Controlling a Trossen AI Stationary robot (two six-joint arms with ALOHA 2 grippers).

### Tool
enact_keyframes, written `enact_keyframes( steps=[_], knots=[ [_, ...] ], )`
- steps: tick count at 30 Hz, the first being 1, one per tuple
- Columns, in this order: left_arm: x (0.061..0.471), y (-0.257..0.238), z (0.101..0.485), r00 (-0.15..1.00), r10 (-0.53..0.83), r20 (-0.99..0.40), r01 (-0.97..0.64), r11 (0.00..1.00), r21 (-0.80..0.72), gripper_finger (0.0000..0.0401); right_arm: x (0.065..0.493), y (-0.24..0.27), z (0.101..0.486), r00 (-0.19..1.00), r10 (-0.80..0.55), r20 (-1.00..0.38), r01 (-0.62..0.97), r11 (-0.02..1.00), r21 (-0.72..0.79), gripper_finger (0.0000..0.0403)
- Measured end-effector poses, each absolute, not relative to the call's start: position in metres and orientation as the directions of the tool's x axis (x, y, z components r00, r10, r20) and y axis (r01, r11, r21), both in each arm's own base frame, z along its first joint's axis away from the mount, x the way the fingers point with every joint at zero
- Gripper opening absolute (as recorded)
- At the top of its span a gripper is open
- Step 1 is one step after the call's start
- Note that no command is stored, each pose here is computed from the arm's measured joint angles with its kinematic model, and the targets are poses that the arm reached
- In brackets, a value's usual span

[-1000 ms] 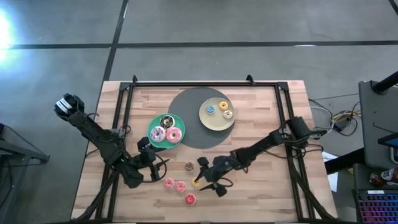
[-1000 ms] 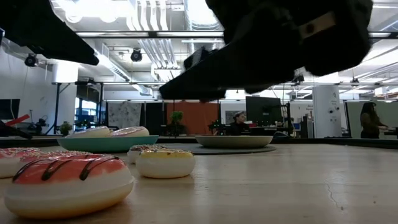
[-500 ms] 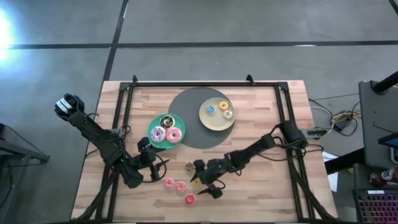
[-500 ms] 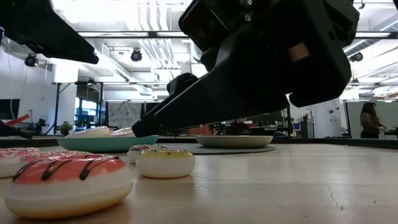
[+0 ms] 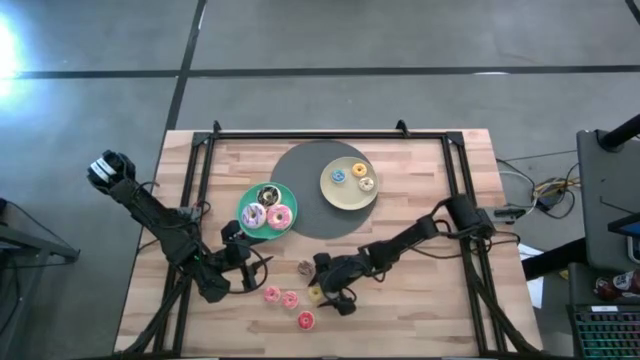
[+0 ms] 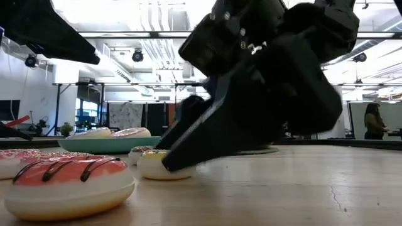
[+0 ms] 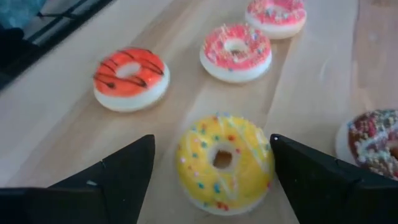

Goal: Pick & Place donuts
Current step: Put the small yellow donut on the brown plate

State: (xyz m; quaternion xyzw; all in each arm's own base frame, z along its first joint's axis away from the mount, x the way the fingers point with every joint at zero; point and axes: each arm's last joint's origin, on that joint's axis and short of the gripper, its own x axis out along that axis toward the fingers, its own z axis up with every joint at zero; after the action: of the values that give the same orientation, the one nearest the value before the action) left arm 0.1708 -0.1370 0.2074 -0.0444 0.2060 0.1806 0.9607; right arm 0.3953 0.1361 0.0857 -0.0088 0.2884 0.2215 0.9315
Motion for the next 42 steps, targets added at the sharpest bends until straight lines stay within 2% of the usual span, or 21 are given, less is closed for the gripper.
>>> enact_keyframes(
  steps=[21,35,42],
  knots=[
    [0.171,-0.137,0.207,0.850,0.329,-0.412,-0.367,0.930,-0.014,0.0210,0.395,0.136,0.084,0.733,0.406,-0.545,-0.421,0.901,0.105,0.0217],
    [0.171,-0.137,0.207,0.850,0.329,-0.412,-0.366,0.931,-0.011,0.0210,0.389,0.130,0.118,0.721,0.395,-0.570,-0.438,0.896,0.067,0.0205],
    [0.171,-0.137,0.207,0.849,0.330,-0.413,-0.364,0.931,-0.005,0.0210,0.379,0.100,0.152,0.747,0.272,-0.607,-0.353,0.936,-0.015,0.0205]
  ],
)
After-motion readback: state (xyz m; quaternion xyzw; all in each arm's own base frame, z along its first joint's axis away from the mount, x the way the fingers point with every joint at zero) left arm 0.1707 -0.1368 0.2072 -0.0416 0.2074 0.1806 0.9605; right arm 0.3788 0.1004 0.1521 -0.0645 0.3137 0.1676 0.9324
